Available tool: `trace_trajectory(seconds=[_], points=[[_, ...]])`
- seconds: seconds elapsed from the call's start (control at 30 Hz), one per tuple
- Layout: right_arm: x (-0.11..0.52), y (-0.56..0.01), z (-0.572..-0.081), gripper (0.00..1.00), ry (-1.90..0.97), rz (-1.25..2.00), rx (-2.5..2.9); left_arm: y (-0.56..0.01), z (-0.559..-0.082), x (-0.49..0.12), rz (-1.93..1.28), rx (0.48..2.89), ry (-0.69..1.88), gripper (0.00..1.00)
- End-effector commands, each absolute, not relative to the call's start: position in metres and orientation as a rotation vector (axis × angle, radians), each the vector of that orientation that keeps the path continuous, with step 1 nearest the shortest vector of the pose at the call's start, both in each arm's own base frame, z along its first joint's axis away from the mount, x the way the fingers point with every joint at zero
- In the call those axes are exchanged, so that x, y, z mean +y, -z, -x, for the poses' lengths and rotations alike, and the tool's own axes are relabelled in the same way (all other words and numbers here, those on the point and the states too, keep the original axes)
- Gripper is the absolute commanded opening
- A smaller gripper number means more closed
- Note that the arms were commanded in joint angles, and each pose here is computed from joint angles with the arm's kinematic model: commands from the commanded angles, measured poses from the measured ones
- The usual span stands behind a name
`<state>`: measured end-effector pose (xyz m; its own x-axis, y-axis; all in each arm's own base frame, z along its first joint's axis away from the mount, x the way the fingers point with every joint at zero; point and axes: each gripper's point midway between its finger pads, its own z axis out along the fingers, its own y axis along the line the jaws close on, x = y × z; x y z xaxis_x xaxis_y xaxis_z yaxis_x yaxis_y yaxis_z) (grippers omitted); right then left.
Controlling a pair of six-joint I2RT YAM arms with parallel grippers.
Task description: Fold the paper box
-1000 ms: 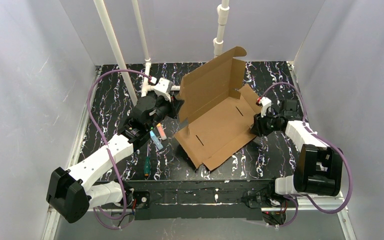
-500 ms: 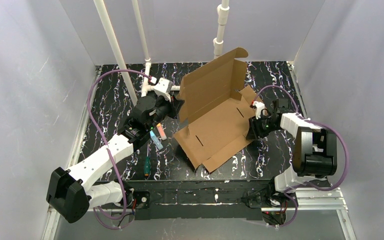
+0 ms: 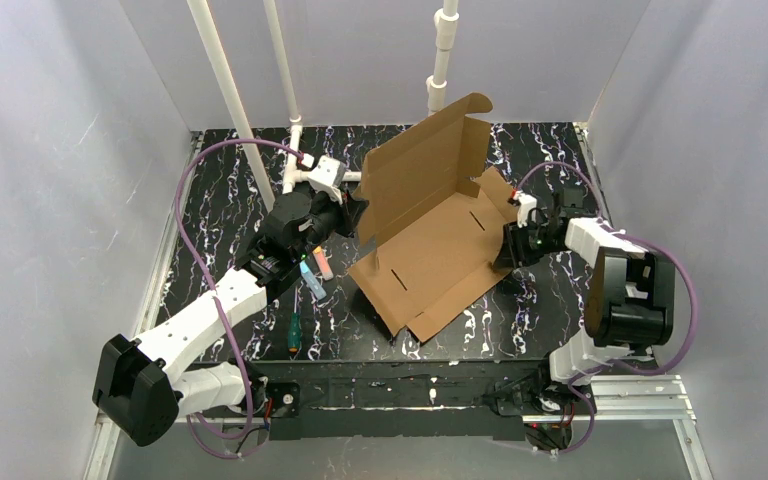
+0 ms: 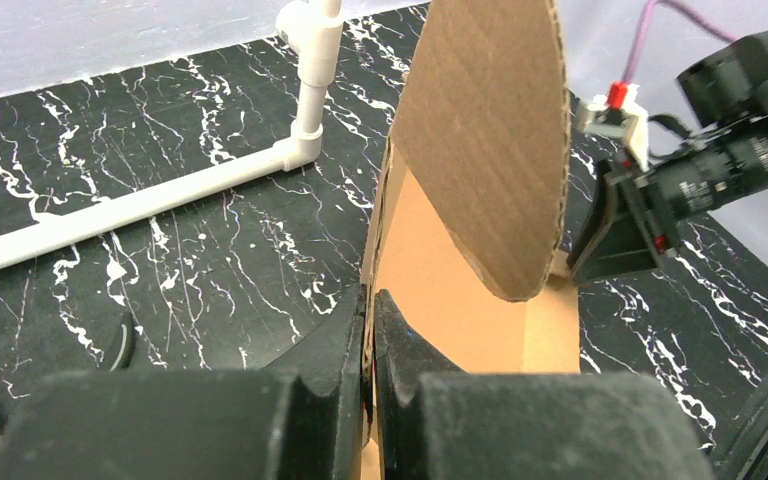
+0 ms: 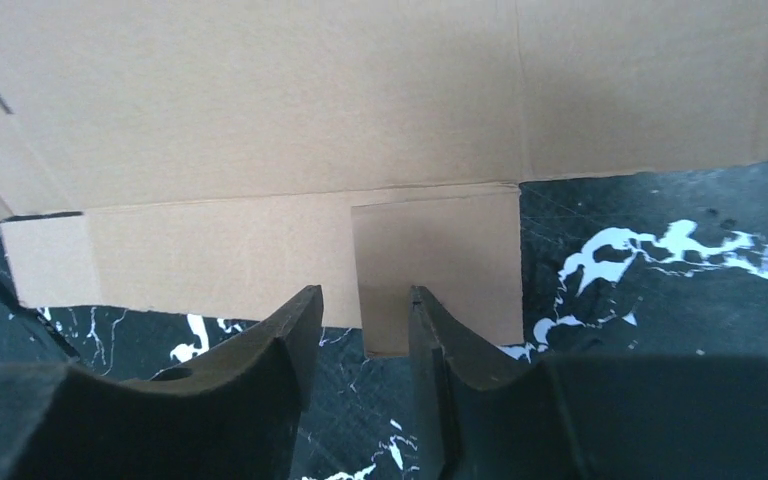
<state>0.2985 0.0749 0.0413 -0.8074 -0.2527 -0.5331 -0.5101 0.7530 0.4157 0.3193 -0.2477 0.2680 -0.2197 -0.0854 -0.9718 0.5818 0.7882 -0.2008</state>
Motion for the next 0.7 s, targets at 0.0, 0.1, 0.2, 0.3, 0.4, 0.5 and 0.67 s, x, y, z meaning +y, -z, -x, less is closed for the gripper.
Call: trace_trajectory(seconds=[0.0,0.1,0.2,0.3,0.4,0.5,0.67], points=[[0.076,-0.089,-0.301,0.47,-0.859,0.626,2.314,-0.303,-0.318,-0.243,-0.407,1.579,0.631,0.0],[0.068,-0.102,-0.301,0.51,-0.863,0.635,2.259,-0.306,-0.32,-0.244,-0.425,1.569,0.62,0.0],[0.062,-0.102,-0.301,0.54,-0.826,0.646,2.254,-0.307,-0.32,-0.247,-0.447,1.563,0.621,0.0],[0.062,-0.098,-0.297,0.54,-0.851,0.662,2.269,-0.309,-0.321,-0.249,-0.462,1.557,0.623,0.0],[0.063,-0.09,-0.293,0.54,-0.898,0.658,2.304,-0.31,-0.321,-0.249,-0.468,1.552,0.624,0.0],[0.066,-0.077,-0.285,0.51,-0.962,0.643,2.355,-0.311,-0.32,-0.252,-0.48,1.548,0.634,0.0],[0.051,-0.038,-0.283,0.48,-0.873,0.589,2.537,-0.311,-0.318,-0.258,-0.497,1.543,0.669,0.0]])
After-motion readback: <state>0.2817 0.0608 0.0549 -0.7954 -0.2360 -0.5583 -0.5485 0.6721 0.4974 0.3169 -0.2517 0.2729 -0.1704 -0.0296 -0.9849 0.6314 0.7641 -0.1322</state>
